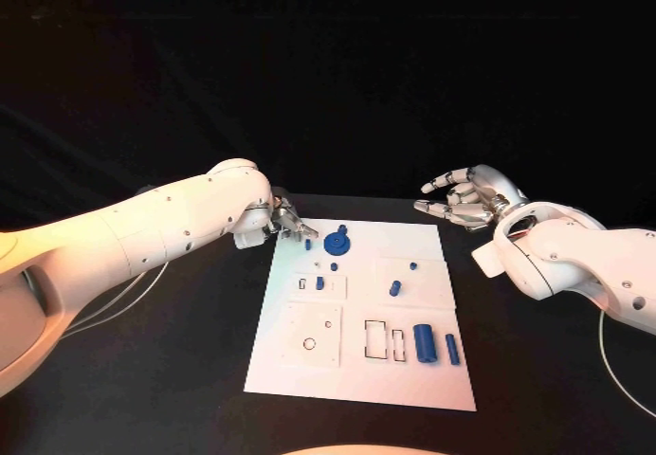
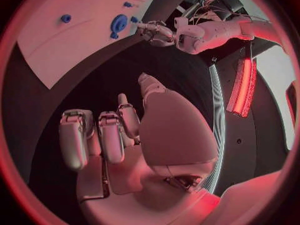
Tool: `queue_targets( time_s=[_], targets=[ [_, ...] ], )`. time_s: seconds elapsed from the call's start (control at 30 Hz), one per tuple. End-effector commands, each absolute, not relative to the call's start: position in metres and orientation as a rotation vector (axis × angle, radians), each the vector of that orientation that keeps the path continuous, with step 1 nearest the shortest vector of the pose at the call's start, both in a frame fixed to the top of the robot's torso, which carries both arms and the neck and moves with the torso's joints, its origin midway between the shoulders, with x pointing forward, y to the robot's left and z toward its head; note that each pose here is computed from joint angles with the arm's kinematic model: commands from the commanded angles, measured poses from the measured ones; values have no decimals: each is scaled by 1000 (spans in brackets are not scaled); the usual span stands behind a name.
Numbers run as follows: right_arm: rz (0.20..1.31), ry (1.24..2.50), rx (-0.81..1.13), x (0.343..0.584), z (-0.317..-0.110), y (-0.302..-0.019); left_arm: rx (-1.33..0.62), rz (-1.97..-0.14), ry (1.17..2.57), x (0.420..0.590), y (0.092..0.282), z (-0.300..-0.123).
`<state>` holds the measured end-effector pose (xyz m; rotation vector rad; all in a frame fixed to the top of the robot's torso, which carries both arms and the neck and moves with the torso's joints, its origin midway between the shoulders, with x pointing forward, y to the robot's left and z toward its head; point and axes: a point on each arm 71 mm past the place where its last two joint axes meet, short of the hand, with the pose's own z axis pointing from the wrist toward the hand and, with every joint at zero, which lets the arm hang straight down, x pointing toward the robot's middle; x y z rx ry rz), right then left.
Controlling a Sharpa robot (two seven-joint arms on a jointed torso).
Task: Assemble the parts on the task board
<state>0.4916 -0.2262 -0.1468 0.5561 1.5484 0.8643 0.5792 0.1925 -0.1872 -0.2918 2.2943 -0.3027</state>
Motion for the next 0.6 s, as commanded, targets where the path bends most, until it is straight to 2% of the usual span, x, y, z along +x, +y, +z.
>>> queue_targets(
  time_s=[0.03,0.6],
  targets=[
    [877,1539,542,491,-146,-225,-284,-330,2316,579,189,-189],
    [882,1544,540,491,-147,-222,-303,-338,2326,578,189,-196]
  ],
)
